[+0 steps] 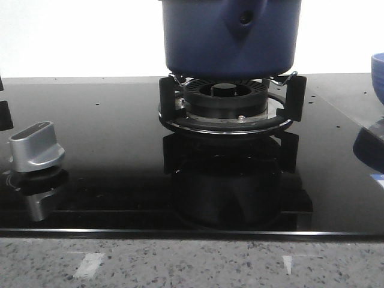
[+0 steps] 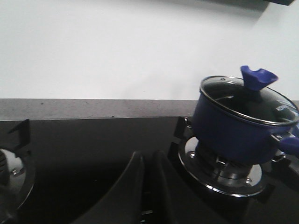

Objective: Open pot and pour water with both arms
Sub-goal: 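Reach the left gripper to the blue lid knob and grasp it, then lift the glass lid off the pot with the left gripper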

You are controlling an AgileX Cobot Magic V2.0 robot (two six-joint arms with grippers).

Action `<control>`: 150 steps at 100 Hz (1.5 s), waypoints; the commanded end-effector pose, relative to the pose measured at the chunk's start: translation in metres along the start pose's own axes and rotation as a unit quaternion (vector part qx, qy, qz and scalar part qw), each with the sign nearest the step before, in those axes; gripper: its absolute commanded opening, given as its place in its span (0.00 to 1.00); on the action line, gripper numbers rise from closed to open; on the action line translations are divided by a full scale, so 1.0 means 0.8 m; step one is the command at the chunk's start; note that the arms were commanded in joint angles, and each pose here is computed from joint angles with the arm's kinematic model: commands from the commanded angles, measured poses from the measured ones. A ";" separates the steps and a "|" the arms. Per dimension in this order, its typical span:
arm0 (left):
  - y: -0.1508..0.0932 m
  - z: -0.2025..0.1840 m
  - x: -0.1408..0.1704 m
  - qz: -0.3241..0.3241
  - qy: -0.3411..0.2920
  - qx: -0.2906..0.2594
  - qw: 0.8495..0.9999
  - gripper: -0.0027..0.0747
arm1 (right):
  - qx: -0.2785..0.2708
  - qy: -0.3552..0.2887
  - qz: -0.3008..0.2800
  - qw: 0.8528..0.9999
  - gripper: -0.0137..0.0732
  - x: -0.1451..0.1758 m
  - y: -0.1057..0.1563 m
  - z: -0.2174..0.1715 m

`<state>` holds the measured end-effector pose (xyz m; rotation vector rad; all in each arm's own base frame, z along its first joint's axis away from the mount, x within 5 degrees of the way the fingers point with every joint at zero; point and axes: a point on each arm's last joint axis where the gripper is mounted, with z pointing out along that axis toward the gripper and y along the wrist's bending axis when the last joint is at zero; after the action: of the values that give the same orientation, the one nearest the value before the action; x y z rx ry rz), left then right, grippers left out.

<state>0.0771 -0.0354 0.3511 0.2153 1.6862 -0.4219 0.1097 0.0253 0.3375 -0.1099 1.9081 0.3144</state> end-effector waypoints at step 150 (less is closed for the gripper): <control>-0.101 0.342 -0.081 0.061 0.008 0.394 0.917 0.60 | 0.033 -0.033 -0.075 0.996 0.66 -0.049 -0.003 -0.003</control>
<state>0.3131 -0.2099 0.3669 0.9359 1.5308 -0.9750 0.1175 0.0216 0.3592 -0.2246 1.9128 0.1713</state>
